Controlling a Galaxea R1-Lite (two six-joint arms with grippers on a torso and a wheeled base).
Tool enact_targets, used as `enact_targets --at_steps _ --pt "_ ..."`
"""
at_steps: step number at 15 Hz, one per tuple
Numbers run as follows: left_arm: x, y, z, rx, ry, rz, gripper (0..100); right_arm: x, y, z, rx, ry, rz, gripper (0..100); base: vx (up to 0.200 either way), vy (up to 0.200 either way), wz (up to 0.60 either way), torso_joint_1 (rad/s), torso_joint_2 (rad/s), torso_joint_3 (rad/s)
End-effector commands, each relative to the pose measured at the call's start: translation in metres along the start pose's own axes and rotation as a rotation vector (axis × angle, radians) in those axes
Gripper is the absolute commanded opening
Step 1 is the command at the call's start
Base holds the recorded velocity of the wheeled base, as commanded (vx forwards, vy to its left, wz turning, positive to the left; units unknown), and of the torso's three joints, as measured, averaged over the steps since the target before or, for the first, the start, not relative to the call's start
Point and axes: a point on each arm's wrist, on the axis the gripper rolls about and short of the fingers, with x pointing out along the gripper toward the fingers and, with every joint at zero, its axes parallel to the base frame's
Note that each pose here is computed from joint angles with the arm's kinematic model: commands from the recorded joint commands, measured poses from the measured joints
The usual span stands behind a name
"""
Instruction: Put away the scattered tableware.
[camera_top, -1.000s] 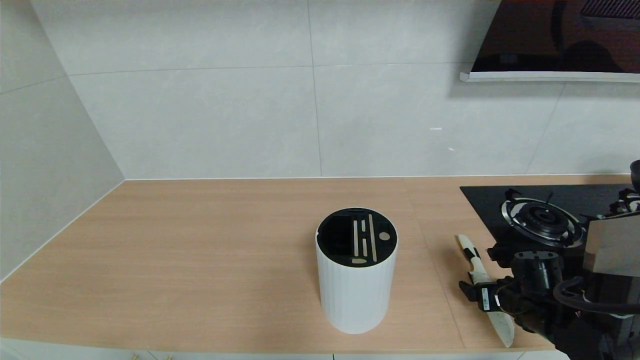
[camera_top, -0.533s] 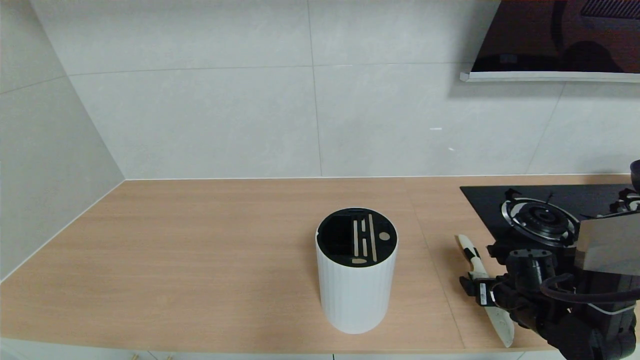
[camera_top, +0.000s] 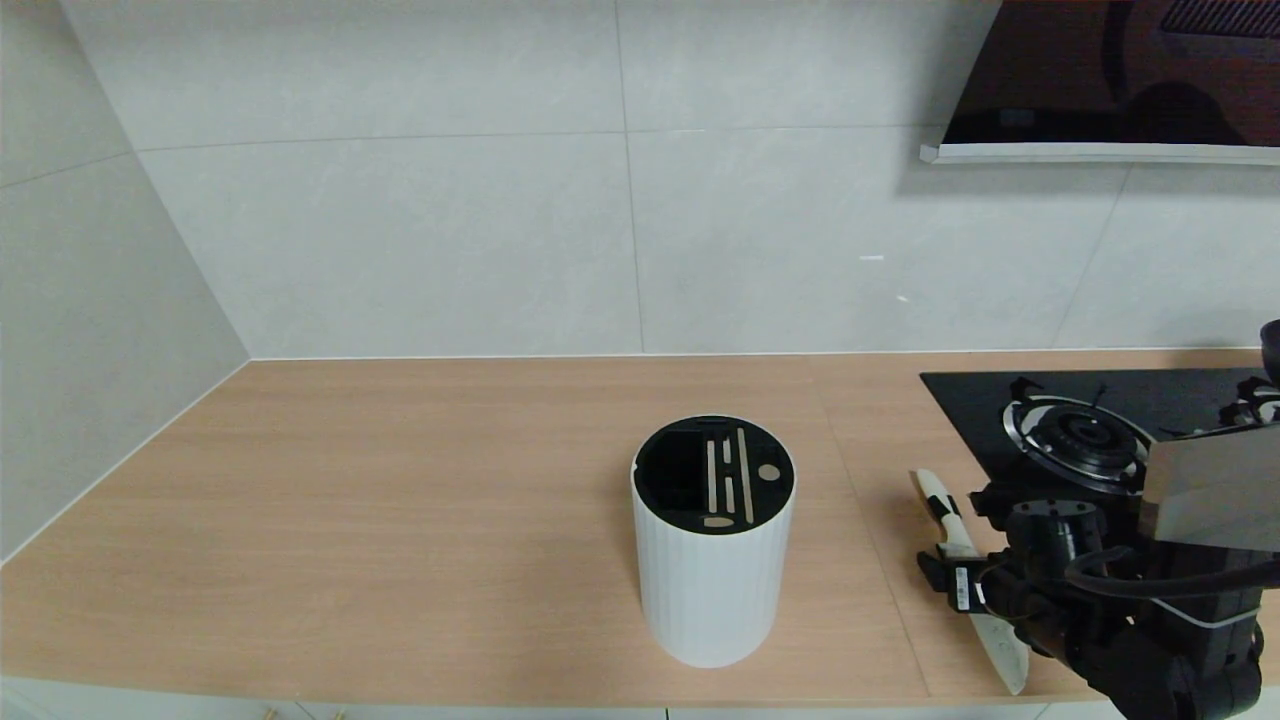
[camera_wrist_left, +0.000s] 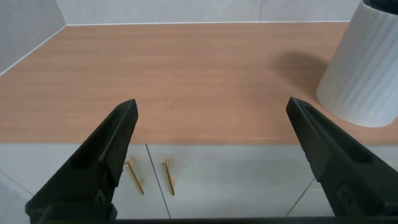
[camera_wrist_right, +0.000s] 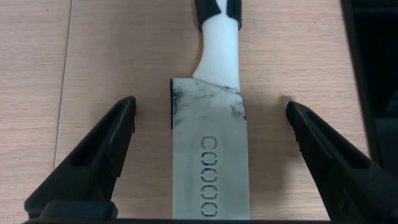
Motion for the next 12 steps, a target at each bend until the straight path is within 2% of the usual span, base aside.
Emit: enact_targets --at_steps 1,9,11,12 --pt "0.000 0.000 0.000 0.000 0.000 0.000 100 0.000 0.000 -0.001 -0.001 0.003 0.000 0 0.000 0.000 0.00 0.000 0.00 0.000" --pt "0.000 0.000 0.000 0.000 0.000 0.000 100 0.000 -0.001 0.000 -0.001 0.000 -0.009 0 0.000 0.000 0.00 0.000 0.00 0.000" --pt "0.000 0.000 0.000 0.001 0.000 0.000 100 -0.003 -0.001 0.005 0.001 -0.021 -0.035 0 0.000 0.000 0.00 0.000 0.00 0.000" --pt "0.000 0.000 0.000 0.006 0.000 -0.001 100 -0.011 0.001 0.015 0.007 -0.060 -0.041 0 0.000 0.000 0.00 0.000 0.00 0.000"
